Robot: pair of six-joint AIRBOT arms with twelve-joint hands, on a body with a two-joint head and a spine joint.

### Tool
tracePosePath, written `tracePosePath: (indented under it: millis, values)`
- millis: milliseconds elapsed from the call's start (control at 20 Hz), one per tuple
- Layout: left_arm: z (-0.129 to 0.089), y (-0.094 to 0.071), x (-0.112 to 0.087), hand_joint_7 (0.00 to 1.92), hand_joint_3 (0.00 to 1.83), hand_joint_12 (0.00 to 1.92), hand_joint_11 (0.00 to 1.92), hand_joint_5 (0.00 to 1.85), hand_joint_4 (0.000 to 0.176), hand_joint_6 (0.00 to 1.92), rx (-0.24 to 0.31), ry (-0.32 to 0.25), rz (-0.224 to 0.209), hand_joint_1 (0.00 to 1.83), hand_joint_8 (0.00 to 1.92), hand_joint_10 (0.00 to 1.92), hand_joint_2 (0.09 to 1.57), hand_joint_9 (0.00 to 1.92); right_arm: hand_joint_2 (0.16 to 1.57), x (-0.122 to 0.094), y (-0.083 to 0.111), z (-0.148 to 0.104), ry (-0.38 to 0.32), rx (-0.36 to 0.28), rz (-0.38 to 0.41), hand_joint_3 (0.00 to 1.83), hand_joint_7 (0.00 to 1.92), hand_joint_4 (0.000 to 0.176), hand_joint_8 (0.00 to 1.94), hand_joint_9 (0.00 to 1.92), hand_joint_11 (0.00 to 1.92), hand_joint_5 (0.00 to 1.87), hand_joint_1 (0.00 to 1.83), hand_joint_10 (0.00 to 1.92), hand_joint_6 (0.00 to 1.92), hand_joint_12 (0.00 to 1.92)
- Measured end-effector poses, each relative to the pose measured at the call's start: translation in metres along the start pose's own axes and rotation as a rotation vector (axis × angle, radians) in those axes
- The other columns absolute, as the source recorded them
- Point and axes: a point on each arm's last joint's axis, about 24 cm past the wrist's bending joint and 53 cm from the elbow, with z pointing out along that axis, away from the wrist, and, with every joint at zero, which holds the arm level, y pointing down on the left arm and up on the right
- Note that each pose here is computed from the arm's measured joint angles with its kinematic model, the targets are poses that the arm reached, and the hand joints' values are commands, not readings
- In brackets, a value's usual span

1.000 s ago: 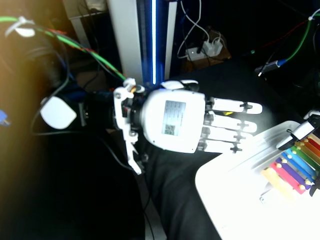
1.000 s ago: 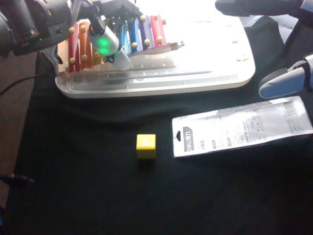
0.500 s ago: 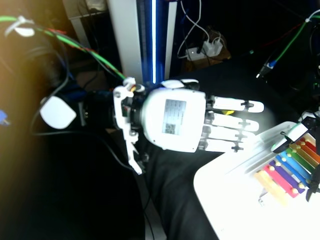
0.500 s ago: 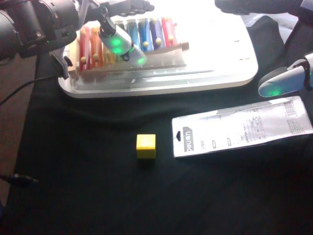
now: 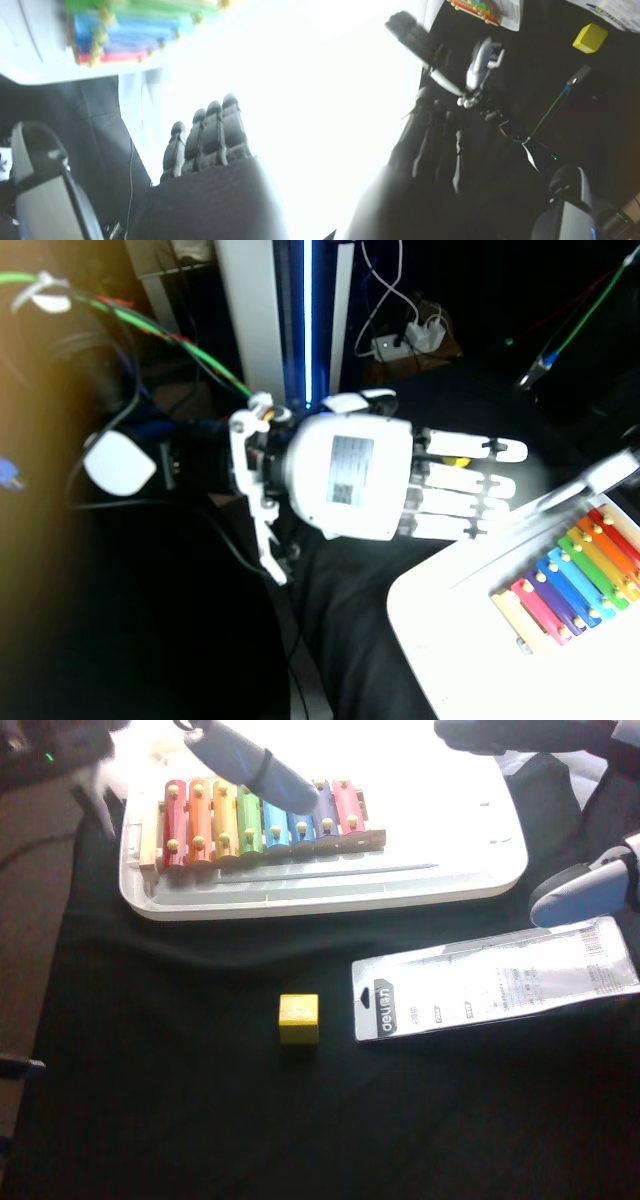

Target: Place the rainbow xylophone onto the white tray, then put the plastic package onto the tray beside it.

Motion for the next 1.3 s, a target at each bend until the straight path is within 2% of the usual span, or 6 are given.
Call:
tracePosePath:
  millis: [300, 700, 750, 1150, 1200, 1300]
  values:
    - [-0.065, -0.026, -0.028, 0.01, 0.01, 0.01, 0.02, 0.0, 0.009, 0.0, 0.086, 0.002, 0.161, 0.93, 0.0, 0.0, 0.78, 0.01, 0.7, -0.011, 0.005, -0.017, 0.0, 0.043, -0.036, 0.0, 0.12, 0.112, 0.0, 0.13, 0.25, 0.05, 0.53, 0.0, 0.0, 0.0]
    - [-0.159, -0.021, -0.02, 0.03, 0.0, 0.03, 0.12, 0.0, 0.068, 0.0, 0.078, 0.024, 0.226, 0.98, 0.0, 0.0, 0.84, 0.1, 0.72, 0.008, 0.008, -0.032, 0.094, 0.101, -0.069, 0.0, 0.04, 0.122, 0.0, 0.01, 0.13, 0.0, 0.58, 0.0, 0.0, 0.0]
    - [-0.171, -0.02, -0.019, 0.03, 0.0, 0.04, 0.17, 0.0, 0.037, 0.0, 0.071, 0.019, 0.233, 0.91, 0.0, 0.01, 0.82, 0.11, 0.7, 0.01, 0.006, -0.034, 0.109, 0.116, -0.06, 0.0, 0.01, 0.132, 0.0, 0.0, 0.08, 0.0, 0.59, 0.0, 0.0, 0.0]
    - [-0.206, -0.022, -0.004, 0.0, 0.0, 0.02, 0.14, 0.0, 0.048, 0.0, 0.04, 0.036, 0.272, 0.8, 0.0, 0.0, 0.78, 0.12, 0.63, 0.033, -0.017, -0.042, 0.206, 0.219, -0.079, 0.0, 0.04, 0.062, 0.02, 0.04, 0.09, 0.0, 0.63, 0.02, 0.0, 0.04]
    - [-0.206, -0.022, -0.003, 0.0, 0.0, 0.01, 0.12, 0.0, 0.055, 0.0, 0.04, 0.037, 0.268, 0.8, 0.0, 0.0, 0.78, 0.1, 0.64, 0.035, -0.021, -0.044, 0.221, 0.232, -0.089, 0.0, 0.08, 0.001, 0.01, 0.07, 0.13, 0.0, 0.67, 0.0, 0.0, 0.05]
    - [-0.205, -0.024, -0.001, 0.0, 0.0, 0.0, 0.11, 0.0, 0.061, 0.0, 0.041, 0.041, 0.27, 0.78, 0.0, 0.0, 0.78, 0.1, 0.63, 0.034, -0.027, -0.046, 0.228, 0.259, -0.104, 0.0, 0.07, 0.0, 0.0, 0.04, 0.1, 0.0, 0.71, 0.0, 0.0, 0.04]
